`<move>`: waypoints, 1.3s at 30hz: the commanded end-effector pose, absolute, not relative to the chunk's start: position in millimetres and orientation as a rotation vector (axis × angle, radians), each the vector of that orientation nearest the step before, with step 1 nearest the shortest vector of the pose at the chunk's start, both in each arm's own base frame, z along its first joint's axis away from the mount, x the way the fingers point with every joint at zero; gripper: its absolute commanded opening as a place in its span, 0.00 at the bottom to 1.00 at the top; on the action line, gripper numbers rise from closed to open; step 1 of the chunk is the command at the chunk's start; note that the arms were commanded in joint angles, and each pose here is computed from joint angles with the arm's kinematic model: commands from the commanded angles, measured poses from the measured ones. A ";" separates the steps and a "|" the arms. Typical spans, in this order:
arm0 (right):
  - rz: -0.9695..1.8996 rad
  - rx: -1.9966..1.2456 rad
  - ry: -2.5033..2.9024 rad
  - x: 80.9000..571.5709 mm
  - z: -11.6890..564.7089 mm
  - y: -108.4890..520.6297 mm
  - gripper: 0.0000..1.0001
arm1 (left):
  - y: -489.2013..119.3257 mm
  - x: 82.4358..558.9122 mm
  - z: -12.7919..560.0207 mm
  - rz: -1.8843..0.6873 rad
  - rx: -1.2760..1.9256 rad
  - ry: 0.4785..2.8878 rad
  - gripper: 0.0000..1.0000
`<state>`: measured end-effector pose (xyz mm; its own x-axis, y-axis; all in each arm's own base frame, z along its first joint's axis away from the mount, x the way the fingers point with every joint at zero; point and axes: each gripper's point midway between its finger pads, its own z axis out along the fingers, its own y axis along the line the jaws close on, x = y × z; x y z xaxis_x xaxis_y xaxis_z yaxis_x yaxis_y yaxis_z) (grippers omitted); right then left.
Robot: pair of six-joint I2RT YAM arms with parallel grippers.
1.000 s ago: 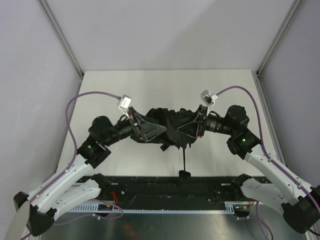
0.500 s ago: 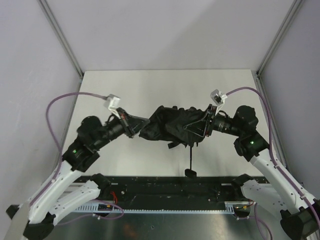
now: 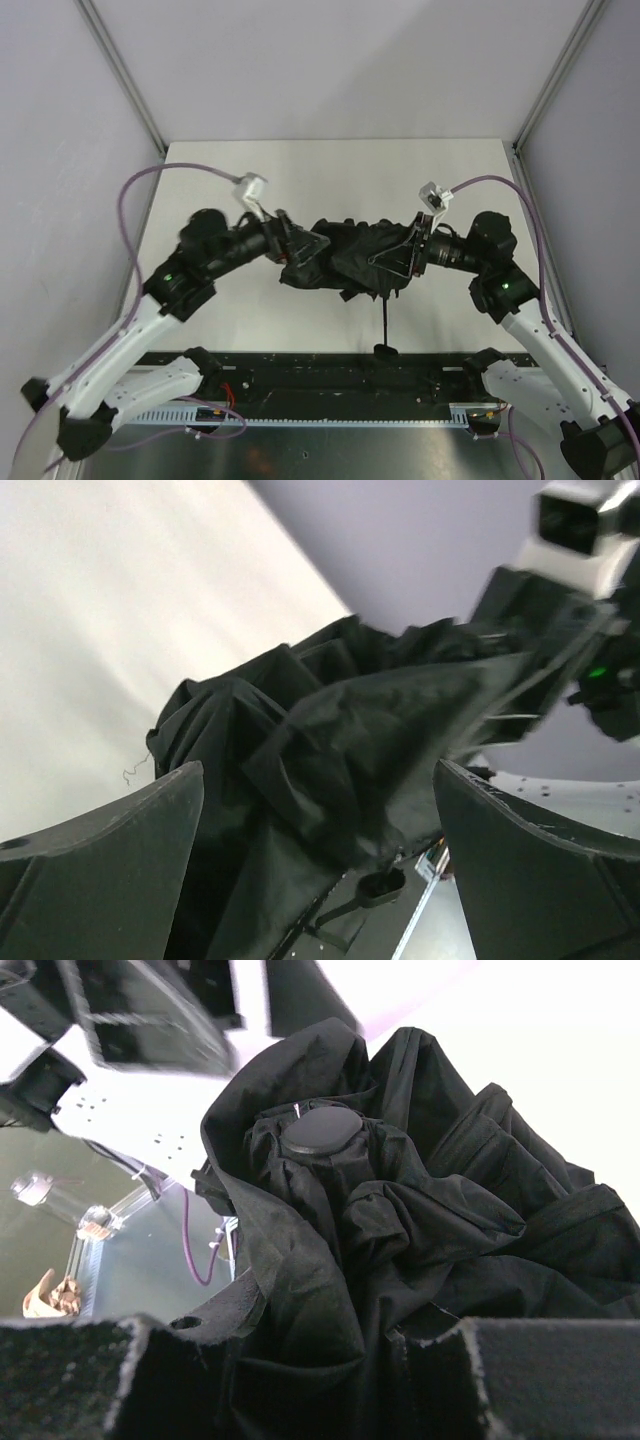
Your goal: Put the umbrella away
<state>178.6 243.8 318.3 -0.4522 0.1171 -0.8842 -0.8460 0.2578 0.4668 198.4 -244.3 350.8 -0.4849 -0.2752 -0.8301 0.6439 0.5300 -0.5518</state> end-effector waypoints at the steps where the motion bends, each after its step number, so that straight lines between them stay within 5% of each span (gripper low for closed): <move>1: 1.341 -0.734 1.528 170.9 340.5 250.6 0.00 | -271.0 211.4 345.9 -1.086 0.341 1.775 1.00; 6: 1.316 -0.721 1.533 174.2 339.4 248.4 0.00 | -273.9 225.2 314.6 -0.959 0.371 1.835 0.78; 12: 1.365 -0.690 1.541 178.7 345.1 229.0 0.00 | -228.5 226.9 277.1 -0.720 0.347 1.866 0.17; 16: 1.441 -0.706 1.504 171.0 358.8 226.1 0.00 | -197.2 226.3 268.3 -0.590 0.299 1.874 0.09; 18: 1.448 -0.693 1.501 172.5 362.9 223.7 0.00 | -185.7 225.8 272.3 -0.558 0.262 1.860 0.19; 22: 1.389 -0.616 1.544 191.1 362.5 212.6 0.00 | -173.2 221.7 283.2 -0.563 0.198 1.821 0.68; 26: 1.116 -0.523 1.639 238.6 353.5 196.0 0.00 | -165.3 215.3 297.0 -0.605 0.143 1.772 0.90; 39: -0.284 -0.529 1.394 436.6 455.3 80.8 0.00 | -157.9 189.5 334.6 -0.786 0.088 1.624 0.99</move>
